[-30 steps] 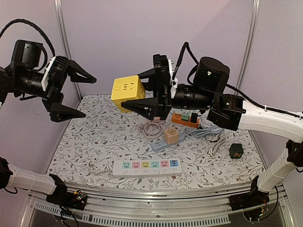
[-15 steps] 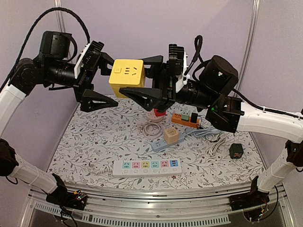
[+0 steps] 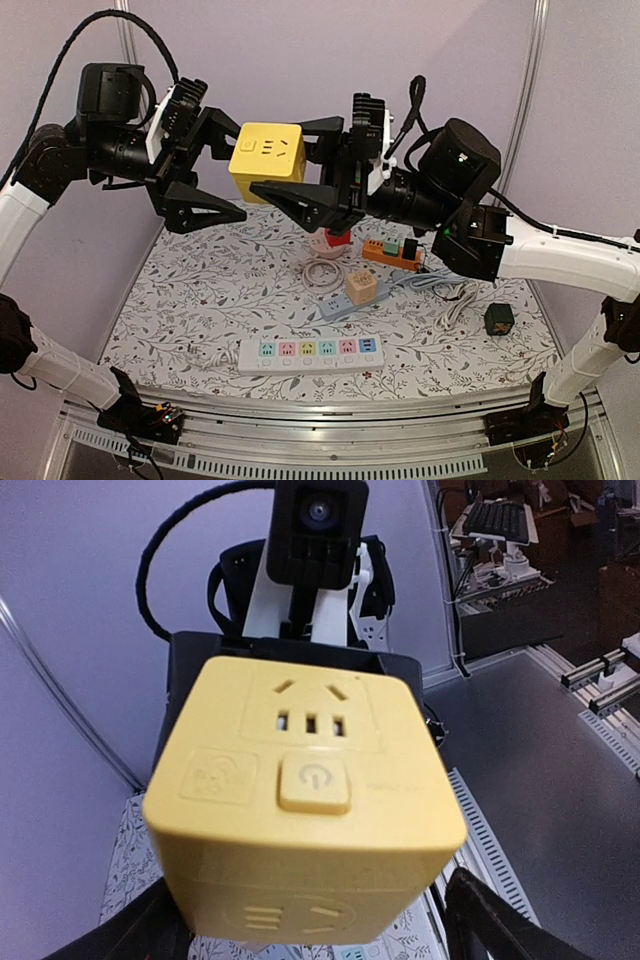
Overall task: Insert the plug
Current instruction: Pick up the plug from the center of the board.
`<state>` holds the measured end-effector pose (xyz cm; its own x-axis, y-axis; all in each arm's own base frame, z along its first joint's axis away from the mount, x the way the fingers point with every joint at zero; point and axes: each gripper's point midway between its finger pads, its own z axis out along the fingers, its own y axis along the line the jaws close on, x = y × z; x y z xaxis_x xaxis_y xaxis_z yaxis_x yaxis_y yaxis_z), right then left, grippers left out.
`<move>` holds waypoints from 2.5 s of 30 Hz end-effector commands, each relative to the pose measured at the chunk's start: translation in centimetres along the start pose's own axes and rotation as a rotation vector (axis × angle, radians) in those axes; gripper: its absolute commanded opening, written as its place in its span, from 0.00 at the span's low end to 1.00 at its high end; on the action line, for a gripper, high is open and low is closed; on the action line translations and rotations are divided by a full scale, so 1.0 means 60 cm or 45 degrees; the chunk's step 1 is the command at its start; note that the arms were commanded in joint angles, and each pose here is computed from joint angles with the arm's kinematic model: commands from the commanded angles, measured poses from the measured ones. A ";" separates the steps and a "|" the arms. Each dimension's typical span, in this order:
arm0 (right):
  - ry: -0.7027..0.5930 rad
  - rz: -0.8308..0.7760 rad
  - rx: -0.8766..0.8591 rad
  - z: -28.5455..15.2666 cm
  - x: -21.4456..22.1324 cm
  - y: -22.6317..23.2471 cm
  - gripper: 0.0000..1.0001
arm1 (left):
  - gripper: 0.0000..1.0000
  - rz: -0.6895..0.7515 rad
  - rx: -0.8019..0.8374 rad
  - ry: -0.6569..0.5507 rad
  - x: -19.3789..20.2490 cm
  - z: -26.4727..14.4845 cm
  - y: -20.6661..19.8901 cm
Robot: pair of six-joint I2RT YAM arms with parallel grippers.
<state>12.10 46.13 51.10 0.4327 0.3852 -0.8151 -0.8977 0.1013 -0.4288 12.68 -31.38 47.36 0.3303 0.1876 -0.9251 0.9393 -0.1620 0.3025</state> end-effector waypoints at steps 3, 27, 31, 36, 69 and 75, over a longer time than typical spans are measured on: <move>-0.023 -0.020 0.034 0.003 -0.005 -0.010 0.00 | 0.84 -0.032 0.020 -0.037 -0.016 0.004 -0.007; 0.103 0.023 0.104 0.007 0.044 -0.023 0.66 | 0.00 -0.082 -0.031 -0.028 -0.026 -0.002 -0.002; 0.155 0.016 0.132 -0.007 0.043 -0.026 0.92 | 0.00 -0.075 -0.070 0.025 -0.009 -0.010 0.002; 0.263 0.018 0.124 -0.028 0.042 -0.021 0.99 | 0.00 -0.068 -0.140 0.119 0.029 -0.019 0.009; 1.120 -0.013 -0.042 -0.041 0.199 -0.008 0.94 | 0.00 0.229 -0.314 0.556 0.166 -0.028 0.037; 1.140 -0.008 -0.022 -0.035 0.215 -0.012 0.66 | 0.00 0.231 -0.304 0.539 0.159 -0.026 0.032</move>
<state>18.26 48.32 40.53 0.3599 -0.4670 -0.8077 -0.8941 0.0748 -0.4416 18.69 -27.92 38.94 0.4244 0.5902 -0.6867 0.8472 0.0087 0.5311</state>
